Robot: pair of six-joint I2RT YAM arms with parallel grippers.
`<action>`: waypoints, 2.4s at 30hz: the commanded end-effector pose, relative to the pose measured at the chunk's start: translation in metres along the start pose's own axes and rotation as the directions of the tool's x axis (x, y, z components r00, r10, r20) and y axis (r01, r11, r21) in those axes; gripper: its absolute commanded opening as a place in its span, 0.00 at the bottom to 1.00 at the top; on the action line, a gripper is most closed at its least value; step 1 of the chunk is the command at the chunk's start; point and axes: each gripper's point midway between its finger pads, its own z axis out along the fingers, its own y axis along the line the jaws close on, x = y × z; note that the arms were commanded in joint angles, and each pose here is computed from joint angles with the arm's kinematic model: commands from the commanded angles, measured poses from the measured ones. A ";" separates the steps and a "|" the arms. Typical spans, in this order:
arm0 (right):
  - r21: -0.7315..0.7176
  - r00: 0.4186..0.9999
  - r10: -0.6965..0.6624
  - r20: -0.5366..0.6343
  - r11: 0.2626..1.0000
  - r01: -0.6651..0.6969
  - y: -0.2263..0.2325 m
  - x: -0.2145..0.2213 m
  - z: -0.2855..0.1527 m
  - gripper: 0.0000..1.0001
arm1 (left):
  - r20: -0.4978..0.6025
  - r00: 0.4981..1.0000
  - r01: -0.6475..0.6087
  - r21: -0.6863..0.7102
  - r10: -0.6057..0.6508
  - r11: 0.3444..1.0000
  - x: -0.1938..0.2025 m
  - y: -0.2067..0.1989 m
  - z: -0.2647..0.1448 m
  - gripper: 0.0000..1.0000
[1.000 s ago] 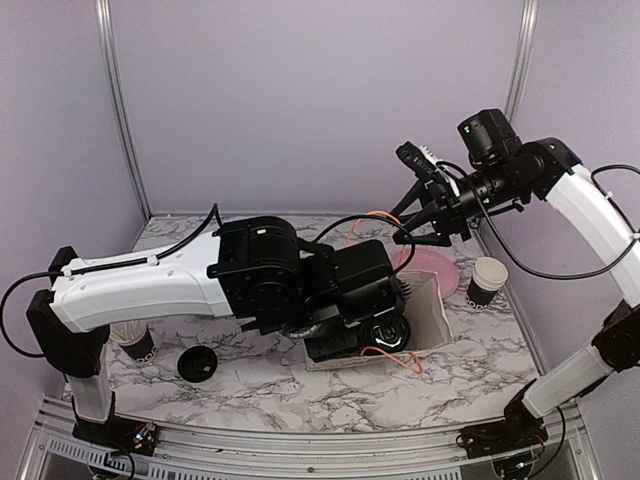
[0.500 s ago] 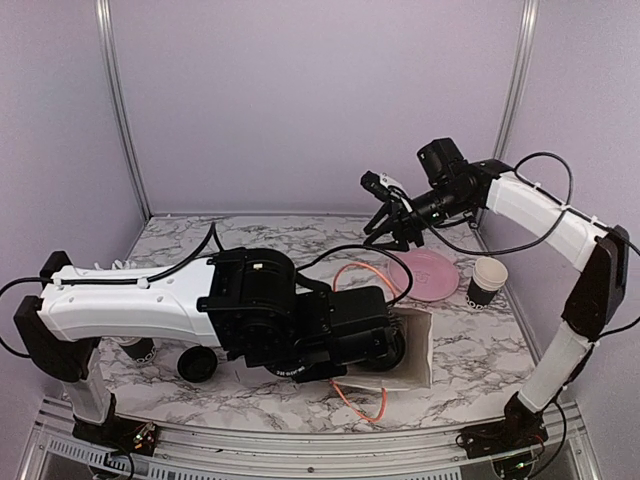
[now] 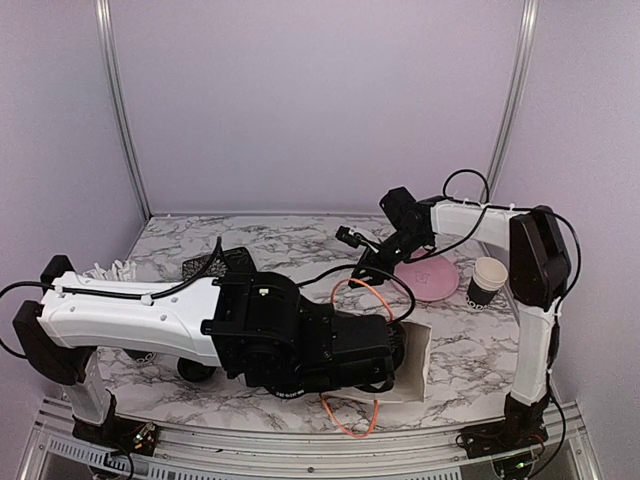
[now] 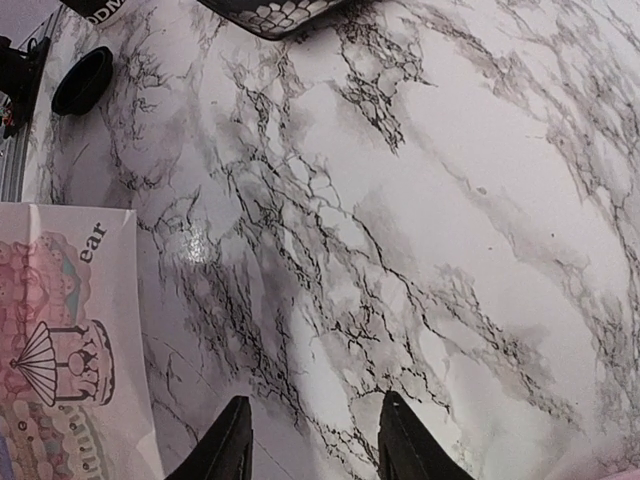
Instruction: Pack the takeout coffee
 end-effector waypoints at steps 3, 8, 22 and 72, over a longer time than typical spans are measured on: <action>-0.067 0.999 0.019 -0.044 0.997 -0.022 0.006 0.015 0.025 0.41 | 0.052 0.999 -0.015 -0.054 0.017 0.998 -0.006 0.004 -0.003 0.47; -0.152 0.996 0.011 -0.094 0.988 -0.025 0.024 0.029 0.052 0.40 | 0.095 0.995 -0.025 -0.074 0.032 0.997 -0.013 0.004 0.000 0.47; -0.287 0.995 0.012 -0.103 0.957 -0.041 0.048 0.036 0.074 0.39 | 0.082 0.987 -0.125 -0.127 0.136 0.984 -0.005 -0.003 0.029 0.47; -0.426 0.996 -0.014 -0.088 0.905 -0.026 0.080 0.037 0.081 0.38 | 0.069 0.985 -0.150 -0.087 0.157 0.985 0.012 -0.009 0.086 0.43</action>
